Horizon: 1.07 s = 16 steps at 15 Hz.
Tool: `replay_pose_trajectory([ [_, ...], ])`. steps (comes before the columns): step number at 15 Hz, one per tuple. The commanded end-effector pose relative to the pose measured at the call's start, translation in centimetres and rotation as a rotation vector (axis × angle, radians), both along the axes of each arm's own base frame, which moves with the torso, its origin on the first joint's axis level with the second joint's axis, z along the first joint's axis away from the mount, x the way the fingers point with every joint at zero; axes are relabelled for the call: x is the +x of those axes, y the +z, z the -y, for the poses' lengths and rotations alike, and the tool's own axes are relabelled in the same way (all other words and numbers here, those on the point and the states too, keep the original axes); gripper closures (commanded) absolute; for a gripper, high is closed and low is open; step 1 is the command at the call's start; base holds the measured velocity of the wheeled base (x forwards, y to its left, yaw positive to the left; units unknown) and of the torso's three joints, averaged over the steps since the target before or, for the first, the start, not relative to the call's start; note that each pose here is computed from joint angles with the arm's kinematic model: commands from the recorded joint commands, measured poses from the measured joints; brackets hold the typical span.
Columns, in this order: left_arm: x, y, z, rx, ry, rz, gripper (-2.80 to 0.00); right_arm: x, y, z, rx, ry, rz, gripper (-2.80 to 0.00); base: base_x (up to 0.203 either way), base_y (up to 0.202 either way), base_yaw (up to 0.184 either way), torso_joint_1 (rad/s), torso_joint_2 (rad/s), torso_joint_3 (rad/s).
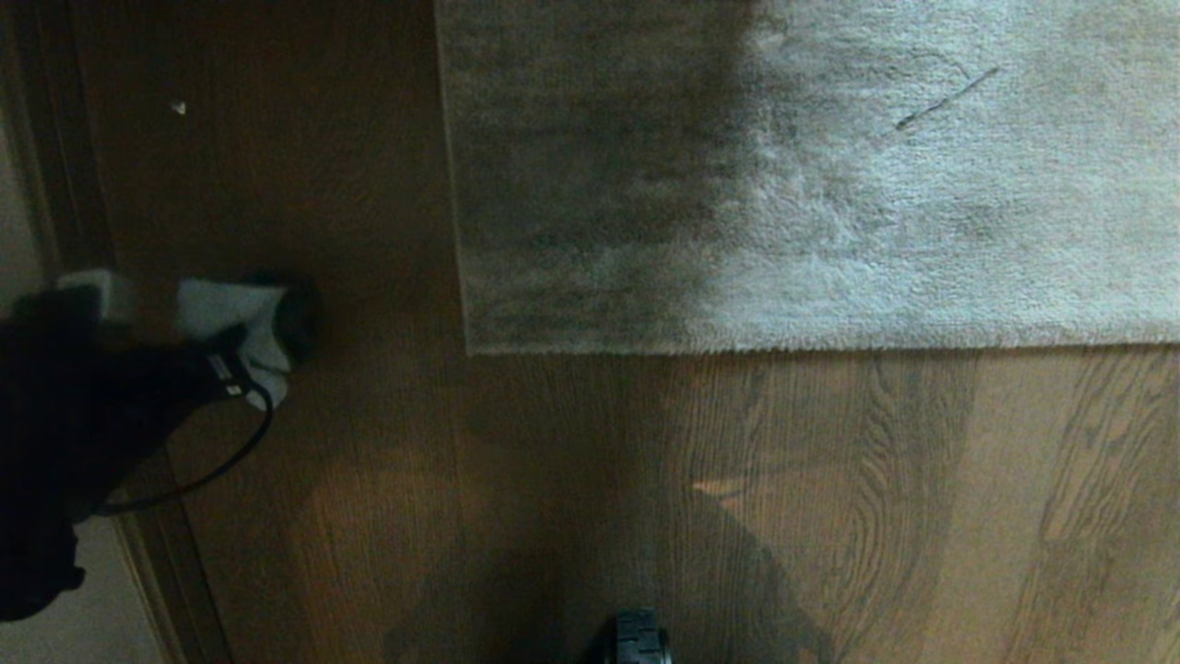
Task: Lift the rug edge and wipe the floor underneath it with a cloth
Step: Put down the rag
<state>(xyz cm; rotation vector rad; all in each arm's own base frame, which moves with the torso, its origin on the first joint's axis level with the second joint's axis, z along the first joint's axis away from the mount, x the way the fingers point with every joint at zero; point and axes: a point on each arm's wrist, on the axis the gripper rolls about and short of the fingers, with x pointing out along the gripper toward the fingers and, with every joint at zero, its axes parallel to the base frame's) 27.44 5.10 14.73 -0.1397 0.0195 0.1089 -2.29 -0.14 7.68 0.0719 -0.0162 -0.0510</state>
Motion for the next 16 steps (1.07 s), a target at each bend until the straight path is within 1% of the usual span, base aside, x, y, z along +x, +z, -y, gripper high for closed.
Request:
replay_pose_trajectory([
  [1,1.0,-1.3,-0.3,-0.008,0.004,-0.021,-2.8,0.0,0.0,0.0,0.001,0.001,-0.001,0.0,0.0,0.0,0.0,0.0,0.0,0.0],
  [3,1.6,-1.6,-0.4,-0.02,0.006,0.016,-2.8,0.0,0.0,0.0,0.001,0.001,-0.001,0.0,0.0,0.0,0.0,0.0,0.0,0.0],
  [6,1.7,-1.6,-0.4,-0.019,0.002,0.024,-2.8,0.0,0.0,0.0,0.001,-0.001,-0.001,0.0,0.0,0.0,0.0,0.0,0.0,0.0],
  [12,1.9,-0.8,-0.4,-0.014,0.003,0.058,-2.8,0.0,0.0,0.0,0.001,-0.001,-0.001,0.0,0.0,0.0,0.0,0.0,0.0,0.0],
  [16,1.1,0.5,-0.2,-0.007,0.001,0.096,-2.8,0.0,0.0,0.0,0.001,0.001,-0.001,0.0,0.0,0.0,0.0,0.0,0.0,0.0],
])
